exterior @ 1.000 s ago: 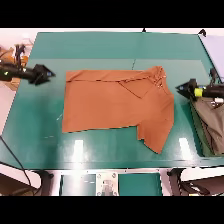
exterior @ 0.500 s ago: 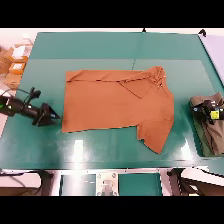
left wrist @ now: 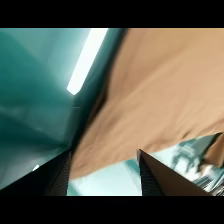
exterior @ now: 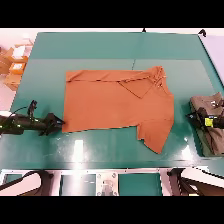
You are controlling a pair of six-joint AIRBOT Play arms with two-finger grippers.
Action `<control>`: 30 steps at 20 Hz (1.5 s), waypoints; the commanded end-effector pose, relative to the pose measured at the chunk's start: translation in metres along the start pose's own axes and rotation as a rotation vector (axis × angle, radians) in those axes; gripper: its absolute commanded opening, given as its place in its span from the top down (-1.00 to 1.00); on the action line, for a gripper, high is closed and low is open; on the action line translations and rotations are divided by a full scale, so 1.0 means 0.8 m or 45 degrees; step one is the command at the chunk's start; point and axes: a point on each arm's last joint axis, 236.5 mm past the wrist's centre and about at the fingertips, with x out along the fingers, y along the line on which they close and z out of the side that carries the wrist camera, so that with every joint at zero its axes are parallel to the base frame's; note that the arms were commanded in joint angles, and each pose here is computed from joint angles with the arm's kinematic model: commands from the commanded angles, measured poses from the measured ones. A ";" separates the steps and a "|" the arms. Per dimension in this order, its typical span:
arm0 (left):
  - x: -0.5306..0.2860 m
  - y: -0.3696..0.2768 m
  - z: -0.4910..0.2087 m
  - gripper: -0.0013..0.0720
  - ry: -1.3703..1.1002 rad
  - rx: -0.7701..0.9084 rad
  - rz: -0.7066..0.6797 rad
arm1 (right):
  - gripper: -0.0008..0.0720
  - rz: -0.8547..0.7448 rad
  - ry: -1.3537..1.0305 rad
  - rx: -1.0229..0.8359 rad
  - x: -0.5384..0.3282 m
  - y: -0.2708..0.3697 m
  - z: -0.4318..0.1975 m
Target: Fold the shirts.
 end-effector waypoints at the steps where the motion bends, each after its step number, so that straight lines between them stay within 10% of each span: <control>1: 0.012 -0.002 -0.001 -0.39 -0.065 -0.018 -0.064 | -0.01 -0.012 0.016 -0.008 0.011 -0.001 -0.005; 4: 0.018 -0.005 -0.017 -0.24 -0.022 -0.015 -0.098 | -0.13 -0.008 0.030 -0.005 0.013 0.000 -0.008; 8: 0.018 -0.012 -0.013 0.91 -0.053 0.043 -0.132 | -0.17 0.002 0.064 0.004 0.016 0.000 -0.016; 18: 0.018 -0.010 -0.009 0.91 -0.067 0.051 -0.123 | -0.10 0.091 0.275 0.054 0.087 0.022 -0.061; 23: 0.003 -0.028 0.015 0.91 -0.114 0.112 -0.141 | 0.93 0.166 0.268 0.017 0.087 0.050 -0.051; 30: -0.225 -0.298 0.052 0.91 -0.542 0.812 -0.458 | 0.93 0.747 -0.256 -0.532 -0.154 0.327 0.041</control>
